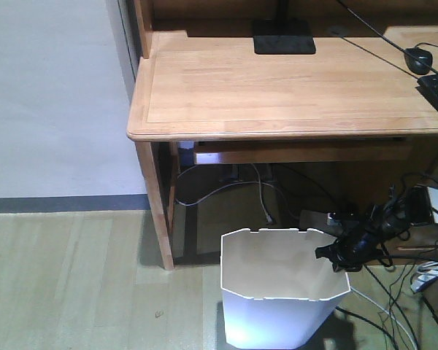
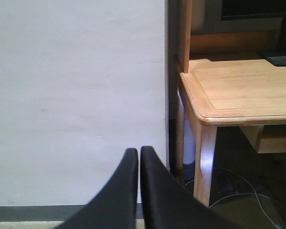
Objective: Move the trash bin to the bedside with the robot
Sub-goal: 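Close the right gripper on the bin rim and lift it, then drive away from the desk carrying the bin in the right gripper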
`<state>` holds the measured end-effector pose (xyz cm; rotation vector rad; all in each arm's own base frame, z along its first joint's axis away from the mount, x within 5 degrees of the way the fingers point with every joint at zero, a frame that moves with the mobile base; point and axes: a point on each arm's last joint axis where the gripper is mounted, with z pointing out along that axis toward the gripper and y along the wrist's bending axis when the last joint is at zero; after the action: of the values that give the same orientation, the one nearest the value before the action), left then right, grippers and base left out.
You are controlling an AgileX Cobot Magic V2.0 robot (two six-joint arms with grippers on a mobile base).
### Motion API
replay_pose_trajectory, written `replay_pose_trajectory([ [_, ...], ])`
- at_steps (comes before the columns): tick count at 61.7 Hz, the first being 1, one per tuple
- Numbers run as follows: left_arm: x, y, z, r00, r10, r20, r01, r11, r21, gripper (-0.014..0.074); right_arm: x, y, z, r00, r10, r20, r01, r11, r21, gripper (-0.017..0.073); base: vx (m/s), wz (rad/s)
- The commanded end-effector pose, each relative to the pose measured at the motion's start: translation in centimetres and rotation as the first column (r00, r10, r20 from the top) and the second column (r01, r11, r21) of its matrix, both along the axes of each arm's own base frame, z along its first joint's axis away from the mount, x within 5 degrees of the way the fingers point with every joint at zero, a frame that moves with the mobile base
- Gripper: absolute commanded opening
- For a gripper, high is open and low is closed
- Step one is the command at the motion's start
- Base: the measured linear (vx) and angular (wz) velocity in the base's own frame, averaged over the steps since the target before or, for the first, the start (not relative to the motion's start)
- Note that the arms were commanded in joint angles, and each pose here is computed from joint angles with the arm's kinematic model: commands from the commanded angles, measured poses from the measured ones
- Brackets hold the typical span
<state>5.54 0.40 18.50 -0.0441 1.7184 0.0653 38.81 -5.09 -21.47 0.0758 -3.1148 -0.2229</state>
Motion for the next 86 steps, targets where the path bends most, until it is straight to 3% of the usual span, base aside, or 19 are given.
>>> replay_pose_trajectory([
  [1,0.0,0.0,0.1,0.998,0.0,0.066,0.0,1.0,0.0,-0.0006,2.0,-0.2,2.7,0.999,-0.026,0.044,0.025,0.999,0.042,-0.001,0.0,-0.01],
  [9,0.0,0.0,0.1,0.998,0.0,0.066,0.0,1.0,0.0,-0.0006,1.8,-0.3,3.6,0.996,-0.036,0.076,0.03,0.996,0.079,-0.0009,0.0,-0.01],
  [18,0.0,0.0,0.1,0.998,0.0,0.066,0.0,1.0,0.0,-0.0006,1.5,-0.7,6.4,0.982,-0.119,0.145,0.099,0.986,0.137,-0.0009,0.0,-0.02],
  [25,0.0,0.0,0.1,0.998,0.0,0.066,0.0,1.0,0.0,-0.0006,0.5,-0.2,9.6,0.983,-0.054,0.175,0.014,0.975,0.222,-0.0007,0.0,-0.01],
  [31,0.0,0.0,0.1,0.998,0.0,0.066,0.0,1.0,0.0,-0.0006,-0.3,0.0,12.8,0.975,-0.05,0.215,-0.008,0.964,0.264,-0.0006,0.0,0.0],
  [45,0.0,0.0,0.1,0.998,0.0,0.066,0.0,1.0,0.0,-0.0006,-2.4,0.0,20.6,0.938,-0.041,0.344,-0.057,0.961,0.272,-0.0006,0.0,0.0],
  [64,0.0,0.0,0.1,0.998,0.0,0.066,0.0,1.0,0.0,-0.0006,-5.5,1.7,27.9,0.911,-0.012,0.413,-0.144,0.928,0.344,-0.0006,0.0,0.0],
  [77,0.0,0.0,0.1,0.998,0.0,0.066,0.0,1.0,0.0,-0.0006,-6.1,1.9,29.7,0.896,0.016,0.445,-0.178,0.929,0.323,-0.0006,0.0,0.0],
  [86,0.0,0.0,0.1,0.998,0.0,0.066,0.0,1.0,0.0,-0.0006,-6.2,2.1,29.7,0.897,0.019,0.441,-0.189,0.92,0.344,-0.0006,0.0,0.0],
])
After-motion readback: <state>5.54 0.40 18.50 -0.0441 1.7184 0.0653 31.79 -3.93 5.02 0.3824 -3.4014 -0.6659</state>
